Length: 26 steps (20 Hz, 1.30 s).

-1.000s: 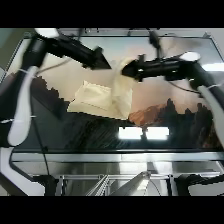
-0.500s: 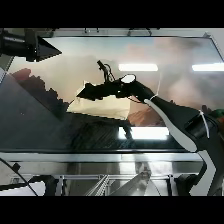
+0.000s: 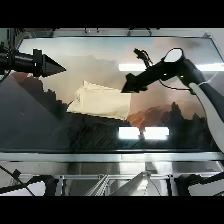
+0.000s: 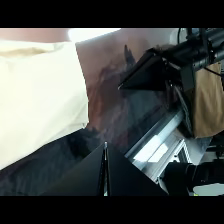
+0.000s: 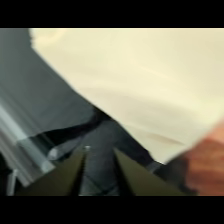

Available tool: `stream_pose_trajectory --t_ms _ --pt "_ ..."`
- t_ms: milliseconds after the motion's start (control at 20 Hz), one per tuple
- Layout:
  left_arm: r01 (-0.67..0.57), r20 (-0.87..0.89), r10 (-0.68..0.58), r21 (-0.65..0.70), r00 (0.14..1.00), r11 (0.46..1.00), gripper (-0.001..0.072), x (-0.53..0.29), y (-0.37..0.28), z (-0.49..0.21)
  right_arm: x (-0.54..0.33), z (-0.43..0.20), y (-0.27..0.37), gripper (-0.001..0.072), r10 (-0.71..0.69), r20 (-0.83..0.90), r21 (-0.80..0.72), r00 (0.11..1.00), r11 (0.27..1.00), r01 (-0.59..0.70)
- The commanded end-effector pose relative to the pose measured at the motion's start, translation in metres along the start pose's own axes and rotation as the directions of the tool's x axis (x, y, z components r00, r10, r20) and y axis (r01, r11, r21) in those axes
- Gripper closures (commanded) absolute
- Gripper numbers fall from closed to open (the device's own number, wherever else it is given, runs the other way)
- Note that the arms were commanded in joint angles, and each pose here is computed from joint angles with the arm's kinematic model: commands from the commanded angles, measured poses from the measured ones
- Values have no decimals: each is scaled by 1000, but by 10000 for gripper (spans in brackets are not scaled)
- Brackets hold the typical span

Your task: Fold the shirts.

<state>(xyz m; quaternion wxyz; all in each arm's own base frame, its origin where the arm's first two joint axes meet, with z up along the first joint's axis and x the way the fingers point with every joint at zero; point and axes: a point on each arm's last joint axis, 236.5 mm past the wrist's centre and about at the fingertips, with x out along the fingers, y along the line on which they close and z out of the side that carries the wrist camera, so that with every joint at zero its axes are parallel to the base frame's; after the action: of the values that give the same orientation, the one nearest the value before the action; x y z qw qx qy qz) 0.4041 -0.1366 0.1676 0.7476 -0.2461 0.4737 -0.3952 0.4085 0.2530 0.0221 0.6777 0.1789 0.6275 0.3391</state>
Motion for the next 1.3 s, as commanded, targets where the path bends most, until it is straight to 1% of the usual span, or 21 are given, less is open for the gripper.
stream_pose_trajectory --t_ms 0,100,150,300,500,550,600,650,700,750,850,1000,1100,1150,1250 --pt "6 -20 -7 -13 1000 1000 688 6 6 -9 -13 -22 -101 19 -289 -58 177 956 939 295" --pt "8 -17 -8 -9 1000 1000 688 6 6 -8 17 -20 -111 22 -234 -71 232 970 941 245" --pt "7 -18 -7 -5 1000 1000 688 6 6 -8 34 -18 -108 22 -175 -75 268 982 945 189" --pt "7 -18 -7 7 1000 1000 688 6 6 -8 88 -11 -84 22 30 -60 312 998 950 -10" --pt "7 -18 -7 21 1000 1000 688 6 6 -8 134 3 -43 22 244 11 309 970 921 -236" --pt "7 -19 -7 21 1000 1000 688 6 6 -8 139 9 -33 60 284 42 307 958 909 -282" --pt "7 -19 -7 21 1000 1000 688 6 6 -8 139 17 -22 259 327 77 288 942 897 -335" --pt "7 -19 -6 21 1000 1000 688 6 6 -9 136 24 -11 553 371 108 261 922 885 -386" --pt "7 -19 -6 21 1000 1000 688 6 6 -9 127 31 1 700 422 136 241 896 863 -443" --pt "7 -19 -7 21 1000 1000 688 6 6 -9 117 37 10 701 454 158 221 877 849 -480" --pt "7 -19 -7 20 1000 1000 688 6 6 -9 86 47 23 702 477 189 173 858 844 -508" --pt "8 -20 -8 20 1000 1000 688 6 6 -9 -6 61 51 702 501 257 36 826 850 -526" --pt "10 -26 -10 20 1000 1000 688 6 5 -10 -83 69 52 703 416 371 -44 830 901 -432" --pt "10 -27 -9 20 1000 1000 688 6 5 -10 -128 74 41 702 336 458 -48 823 934 -355" --pt "10 -27 -10 20 1000 1000 688 6 5 -10 -219 72 -2 703 130 624 34 771 980 -194"
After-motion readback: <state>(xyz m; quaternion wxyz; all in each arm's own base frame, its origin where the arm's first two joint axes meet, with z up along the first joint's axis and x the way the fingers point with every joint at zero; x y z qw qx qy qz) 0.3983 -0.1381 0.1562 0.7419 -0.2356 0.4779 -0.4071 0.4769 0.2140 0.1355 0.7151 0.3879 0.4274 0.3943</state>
